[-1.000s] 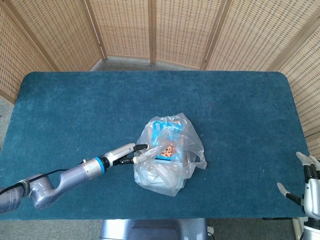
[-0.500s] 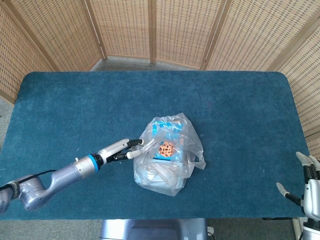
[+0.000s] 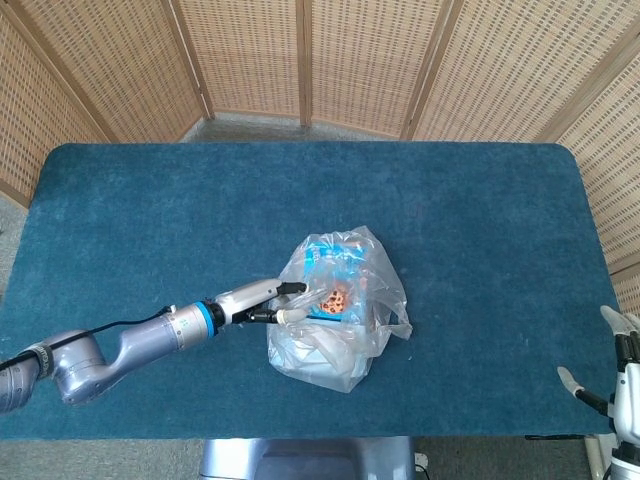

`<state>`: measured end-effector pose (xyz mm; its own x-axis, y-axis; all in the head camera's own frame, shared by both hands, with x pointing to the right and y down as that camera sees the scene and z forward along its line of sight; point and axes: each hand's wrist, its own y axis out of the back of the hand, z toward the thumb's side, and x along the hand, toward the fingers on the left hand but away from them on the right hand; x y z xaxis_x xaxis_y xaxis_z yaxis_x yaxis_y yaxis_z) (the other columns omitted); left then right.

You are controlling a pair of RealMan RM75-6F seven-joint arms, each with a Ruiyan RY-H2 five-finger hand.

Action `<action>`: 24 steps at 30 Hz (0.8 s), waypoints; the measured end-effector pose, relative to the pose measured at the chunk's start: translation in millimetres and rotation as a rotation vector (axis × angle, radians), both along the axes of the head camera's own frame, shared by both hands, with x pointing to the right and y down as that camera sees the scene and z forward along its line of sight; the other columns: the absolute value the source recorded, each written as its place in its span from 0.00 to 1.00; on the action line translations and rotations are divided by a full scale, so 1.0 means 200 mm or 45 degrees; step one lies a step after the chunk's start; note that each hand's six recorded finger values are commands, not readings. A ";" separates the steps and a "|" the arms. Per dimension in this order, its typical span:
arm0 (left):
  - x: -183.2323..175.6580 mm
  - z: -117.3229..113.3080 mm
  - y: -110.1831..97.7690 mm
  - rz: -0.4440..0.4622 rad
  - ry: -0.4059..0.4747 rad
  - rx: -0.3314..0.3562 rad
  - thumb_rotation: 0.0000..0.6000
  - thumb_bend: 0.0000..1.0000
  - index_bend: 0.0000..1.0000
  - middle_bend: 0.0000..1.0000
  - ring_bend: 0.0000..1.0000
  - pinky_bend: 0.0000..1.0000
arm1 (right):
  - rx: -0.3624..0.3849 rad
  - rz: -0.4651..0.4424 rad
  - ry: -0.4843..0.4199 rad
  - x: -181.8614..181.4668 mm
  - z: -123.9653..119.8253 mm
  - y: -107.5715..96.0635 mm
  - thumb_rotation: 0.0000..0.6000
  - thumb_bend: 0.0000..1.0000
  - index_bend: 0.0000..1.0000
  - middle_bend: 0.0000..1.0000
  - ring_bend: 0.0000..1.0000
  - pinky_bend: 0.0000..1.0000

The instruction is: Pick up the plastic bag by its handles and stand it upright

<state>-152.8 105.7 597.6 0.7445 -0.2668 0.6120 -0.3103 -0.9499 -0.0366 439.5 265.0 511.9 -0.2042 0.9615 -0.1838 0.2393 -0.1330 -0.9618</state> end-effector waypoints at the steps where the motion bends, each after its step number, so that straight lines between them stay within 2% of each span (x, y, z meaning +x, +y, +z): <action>1: 0.00 0.00 -0.01 -0.004 -0.007 0.004 0.00 0.05 0.20 0.17 0.13 0.26 | -0.001 0.000 0.000 0.00 0.00 0.00 1.00 0.13 0.13 0.21 0.14 0.11; 7: -0.05 0.01 -0.03 0.005 -0.066 0.032 0.00 0.05 0.20 0.18 0.13 0.26 | 0.003 -0.006 -0.006 -0.01 0.00 -0.01 1.00 0.13 0.13 0.21 0.14 0.11; 13: -0.08 0.04 -0.03 0.002 -0.113 0.021 0.00 0.05 0.20 0.17 0.13 0.26 | 0.006 -0.005 -0.008 -0.01 0.01 -0.01 1.00 0.13 0.12 0.21 0.14 0.11; 24: 0.08 0.04 -0.03 0.131 -0.132 0.006 0.00 0.05 0.20 0.17 0.13 0.27 | 0.020 0.006 -0.004 0.01 0.00 0.00 1.00 0.13 0.12 0.21 0.14 0.11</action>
